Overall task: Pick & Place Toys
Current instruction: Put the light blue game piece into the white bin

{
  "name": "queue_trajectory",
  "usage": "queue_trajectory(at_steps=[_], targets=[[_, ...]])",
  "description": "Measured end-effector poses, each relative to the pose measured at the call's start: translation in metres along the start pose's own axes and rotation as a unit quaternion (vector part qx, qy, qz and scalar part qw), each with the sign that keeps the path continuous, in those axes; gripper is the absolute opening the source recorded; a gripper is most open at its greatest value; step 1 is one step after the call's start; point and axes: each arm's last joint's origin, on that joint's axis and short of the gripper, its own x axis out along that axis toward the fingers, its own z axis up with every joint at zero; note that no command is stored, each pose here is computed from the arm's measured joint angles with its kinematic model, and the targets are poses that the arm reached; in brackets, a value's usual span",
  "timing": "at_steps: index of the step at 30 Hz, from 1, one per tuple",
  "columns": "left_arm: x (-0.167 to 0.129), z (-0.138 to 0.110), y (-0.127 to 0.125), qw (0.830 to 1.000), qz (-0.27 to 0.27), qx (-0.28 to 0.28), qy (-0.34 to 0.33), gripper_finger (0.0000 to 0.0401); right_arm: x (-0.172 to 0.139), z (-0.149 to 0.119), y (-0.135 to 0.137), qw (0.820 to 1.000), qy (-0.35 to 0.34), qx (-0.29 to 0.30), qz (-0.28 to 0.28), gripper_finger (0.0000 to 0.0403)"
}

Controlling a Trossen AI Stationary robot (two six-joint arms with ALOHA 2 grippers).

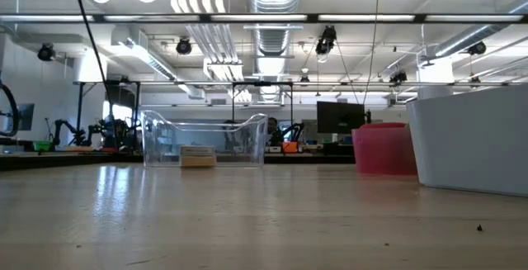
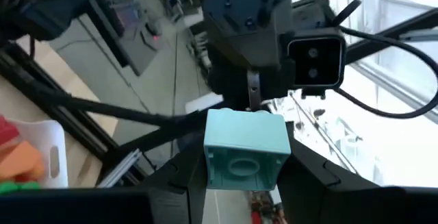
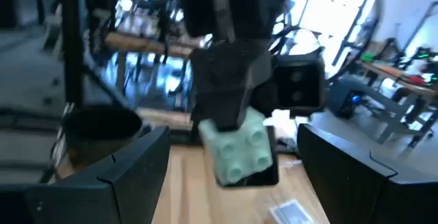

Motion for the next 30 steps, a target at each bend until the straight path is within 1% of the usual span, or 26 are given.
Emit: queue_trajectory(at_steps=[1, 3, 5, 9, 12, 18, 22, 25, 30], targets=[[0.001, 0.000, 0.000, 1.000, -0.003, 0.001, 0.005, 0.0133, 0.000, 0.000, 0.000, 1.000, 0.009, -0.007, 0.007, 0.0314], [0.005, 0.002, -0.001, 1.000, -0.010, 0.004, 0.014, 0.0133, 0.002, 0.002, 0.000, 1.000, 0.020, 0.001, 0.013, 0.0314], [0.005, 0.002, -0.003, 1.000, -0.014, 0.006, 0.020, 0.0133, 0.003, 0.000, 0.001, 0.999, 0.036, -0.004, 0.016, 0.0314], [0.006, 0.004, -0.005, 0.999, -0.021, 0.016, 0.021, 0.0133, 0.007, 0.003, 0.004, 0.999, 0.034, -0.001, 0.030, 0.0313], [0.008, 0.003, -0.003, 0.999, -0.019, 0.018, 0.024, 0.0133, 0.011, 0.004, 0.005, 0.999, 0.035, -0.003, 0.029, 0.0313], [0.010, 0.002, 0.000, 0.999, -0.015, 0.017, 0.026, 0.0133, 0.021, 0.007, 0.011, 0.999, 0.037, -0.024, 0.031, 0.0313], [0.010, 0.002, -0.002, 0.999, -0.028, 0.027, 0.026, 0.0133, 0.024, 0.007, 0.012, 0.998, 0.042, -0.027, 0.030, 0.0311], [0.010, 0.002, -0.004, 0.998, -0.042, 0.031, 0.030, 0.0133, 0.024, 0.007, 0.012, 0.998, 0.044, -0.028, 0.030, 0.0290], [0.010, 0.002, -0.005, 0.998, -0.046, 0.035, 0.036, 0.0133, 0.023, 0.007, 0.010, 0.998, 0.043, -0.025, 0.027, 0.0219]])
